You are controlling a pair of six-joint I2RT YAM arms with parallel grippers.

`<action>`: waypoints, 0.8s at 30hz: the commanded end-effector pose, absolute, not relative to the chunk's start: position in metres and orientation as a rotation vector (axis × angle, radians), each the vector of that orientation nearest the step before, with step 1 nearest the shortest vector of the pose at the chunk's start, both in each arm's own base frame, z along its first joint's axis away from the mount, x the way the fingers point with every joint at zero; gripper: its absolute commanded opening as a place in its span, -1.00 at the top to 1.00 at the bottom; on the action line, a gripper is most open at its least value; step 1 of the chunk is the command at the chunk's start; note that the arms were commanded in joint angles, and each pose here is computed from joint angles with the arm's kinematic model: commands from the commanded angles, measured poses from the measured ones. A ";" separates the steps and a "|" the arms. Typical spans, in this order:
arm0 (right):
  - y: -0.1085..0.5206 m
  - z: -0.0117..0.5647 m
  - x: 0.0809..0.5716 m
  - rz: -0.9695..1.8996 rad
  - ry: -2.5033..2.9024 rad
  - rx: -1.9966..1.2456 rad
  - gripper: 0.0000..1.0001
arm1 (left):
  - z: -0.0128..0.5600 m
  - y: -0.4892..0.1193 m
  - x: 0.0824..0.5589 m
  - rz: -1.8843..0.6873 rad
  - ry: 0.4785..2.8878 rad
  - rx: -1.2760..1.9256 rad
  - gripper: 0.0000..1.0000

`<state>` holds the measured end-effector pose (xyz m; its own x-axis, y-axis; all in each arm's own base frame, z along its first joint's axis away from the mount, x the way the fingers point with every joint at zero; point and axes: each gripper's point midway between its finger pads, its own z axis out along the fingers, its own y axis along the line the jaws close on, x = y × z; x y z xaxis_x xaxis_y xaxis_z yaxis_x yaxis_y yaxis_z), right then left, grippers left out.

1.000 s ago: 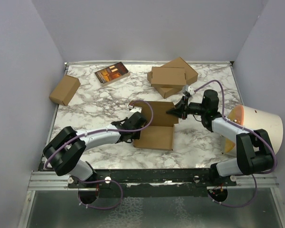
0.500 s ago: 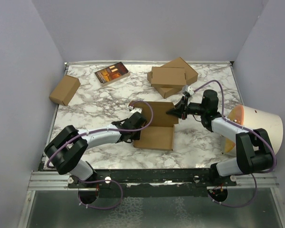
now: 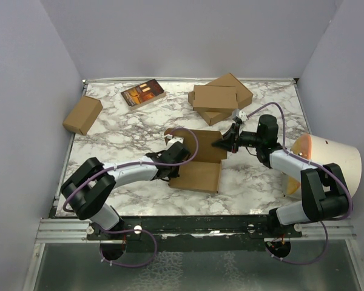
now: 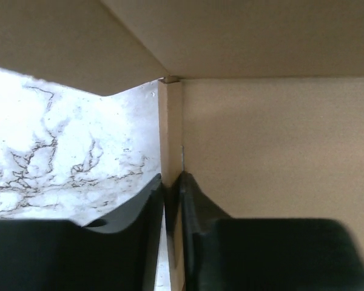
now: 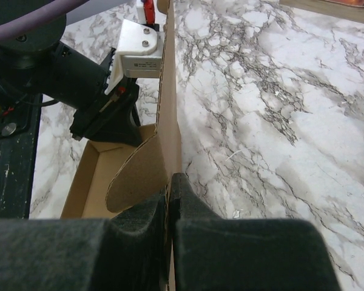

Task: Fold the paper box

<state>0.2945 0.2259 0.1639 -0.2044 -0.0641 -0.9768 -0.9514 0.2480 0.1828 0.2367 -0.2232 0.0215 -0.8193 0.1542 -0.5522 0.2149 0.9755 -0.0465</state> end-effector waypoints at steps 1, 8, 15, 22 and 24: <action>0.227 0.177 0.301 1.099 1.463 -1.012 0.96 | 0.032 -0.215 0.236 -0.099 2.533 0.293 0.45; 0.227 0.178 0.301 1.098 1.462 -1.012 0.96 | 0.064 -0.225 0.240 -0.241 2.434 0.249 0.14; 0.228 0.179 0.301 1.100 1.457 -1.016 0.95 | 0.095 -0.233 0.241 -0.411 2.336 0.227 0.06; 0.229 0.175 0.302 1.118 1.472 -1.023 0.89 | 0.167 -0.213 0.257 -0.636 2.050 0.180 -0.43; 0.229 0.172 0.302 1.121 1.480 -1.024 0.88 | 0.190 -0.195 0.267 -0.714 1.959 0.127 -0.48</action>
<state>0.2962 0.2266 0.1656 -0.1942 -0.0630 -0.9789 -0.9544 0.2427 0.1737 0.2492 -0.2080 0.1366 -0.6178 -0.0781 -0.7825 0.2928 0.9007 -0.3210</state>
